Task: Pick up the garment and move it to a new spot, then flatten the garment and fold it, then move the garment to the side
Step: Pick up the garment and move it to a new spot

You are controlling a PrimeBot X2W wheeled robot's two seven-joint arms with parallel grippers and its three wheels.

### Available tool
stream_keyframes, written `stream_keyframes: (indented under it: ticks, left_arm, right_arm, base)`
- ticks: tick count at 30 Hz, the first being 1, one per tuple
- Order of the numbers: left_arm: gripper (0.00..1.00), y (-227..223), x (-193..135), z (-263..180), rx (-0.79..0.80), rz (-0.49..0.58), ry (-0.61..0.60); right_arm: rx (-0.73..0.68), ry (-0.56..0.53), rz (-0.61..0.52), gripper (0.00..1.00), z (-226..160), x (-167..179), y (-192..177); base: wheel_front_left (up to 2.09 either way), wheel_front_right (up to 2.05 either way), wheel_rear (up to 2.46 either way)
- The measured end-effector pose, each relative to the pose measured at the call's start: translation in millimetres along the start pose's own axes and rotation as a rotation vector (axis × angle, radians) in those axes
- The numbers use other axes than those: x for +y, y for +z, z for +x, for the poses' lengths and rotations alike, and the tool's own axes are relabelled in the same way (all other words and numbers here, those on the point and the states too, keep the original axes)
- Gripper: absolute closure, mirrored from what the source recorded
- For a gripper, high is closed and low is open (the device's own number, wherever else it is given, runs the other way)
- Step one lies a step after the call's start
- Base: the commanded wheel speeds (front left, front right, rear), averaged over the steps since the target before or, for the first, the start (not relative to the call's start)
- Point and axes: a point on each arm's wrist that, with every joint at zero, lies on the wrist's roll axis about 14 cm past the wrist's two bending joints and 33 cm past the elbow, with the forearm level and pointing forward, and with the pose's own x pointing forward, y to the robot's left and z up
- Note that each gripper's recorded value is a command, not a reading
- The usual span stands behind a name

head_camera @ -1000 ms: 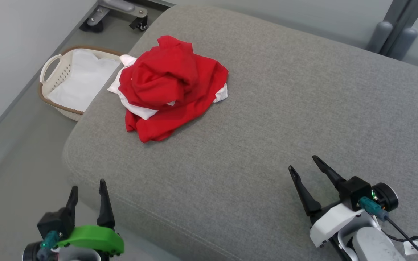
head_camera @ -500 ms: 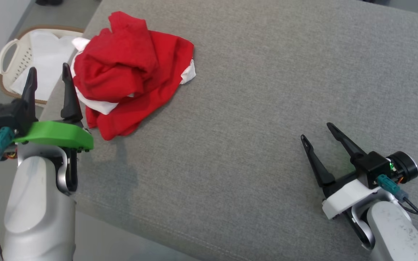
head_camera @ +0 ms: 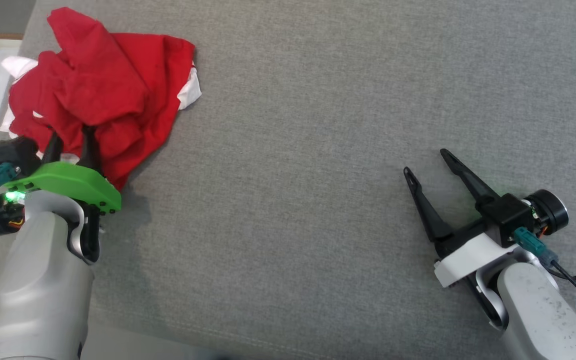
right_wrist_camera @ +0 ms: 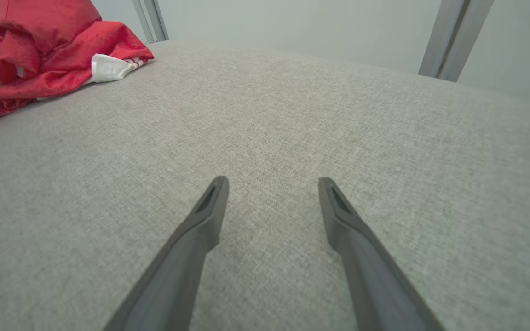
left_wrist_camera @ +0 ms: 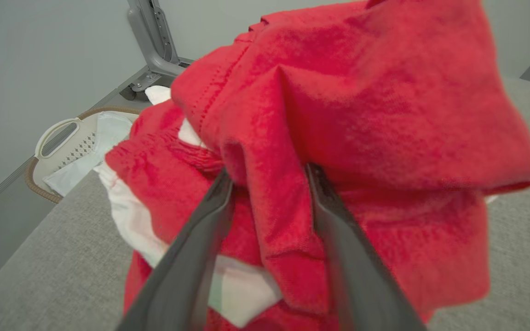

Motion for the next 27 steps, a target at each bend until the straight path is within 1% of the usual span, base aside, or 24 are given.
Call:
stream_keyframes:
  ticks: [2,5,8,11,13,16,19,21,23,25,27]
  left_arm:
    - [1.0,0,-3,2,0.0,0.002,-0.011]
    - [1.0,28,0,5,-0.074,0.02,-0.017]
    - [1.0,79,-2,5,-0.218,0.064,-0.037]
    - [1.0,137,-17,-4,-0.392,0.1,-0.078]
    - [1.0,168,-30,-13,-0.491,0.105,-0.106]
    - [1.0,206,-60,-27,-0.615,0.113,-0.176]
    - [1.0,222,-103,-36,-0.678,0.109,-0.282]
    - [1.0,231,-134,-44,-0.714,0.099,-0.364]
    - [1.0,237,-157,-50,-0.738,0.074,-0.426]
    - [1.0,237,-184,-55,-0.743,0.062,-0.5]
    - [1.0,231,-218,-60,-0.733,0.037,-0.588]
  right_arm:
    - [0.002,-0.015,-0.002,0.0,-2,-5,-1]
    - [-0.004,-0.026,-0.007,0.0,-3,-8,3]
    - [-0.022,-0.034,-0.004,0.0,-4,-6,12]
    - [-0.044,-0.046,0.006,0.0,-7,-3,23]
    - [-0.059,-0.055,0.01,0.0,-10,-1,31]
    - [-0.078,-0.077,0.023,0.0,-17,1,41]
    - [-0.08,-0.117,0.025,0.0,-31,-5,46]
    - [-0.093,-0.157,0.03,0.0,-41,-12,52]
    - [-0.104,-0.189,0.026,0.0,-50,-19,58]
    - [-0.113,-0.228,0.021,0.0,-61,-28,63]
    - [-0.117,-0.271,0.014,0.0,-74,-38,66]
  base:
    - [0.0,0.0,0.0]
    - [0.0,0.0,0.0]
    - [0.0,0.0,0.0]
    - [0.0,0.0,0.0]
    - [0.0,0.0,0.0]
    - [0.0,0.0,0.0]
    - [0.0,0.0,0.0]
    - [0.0,0.0,0.0]
    - [0.0,0.0,0.0]
    - [0.0,0.0,0.0]
    - [0.0,0.0,0.0]
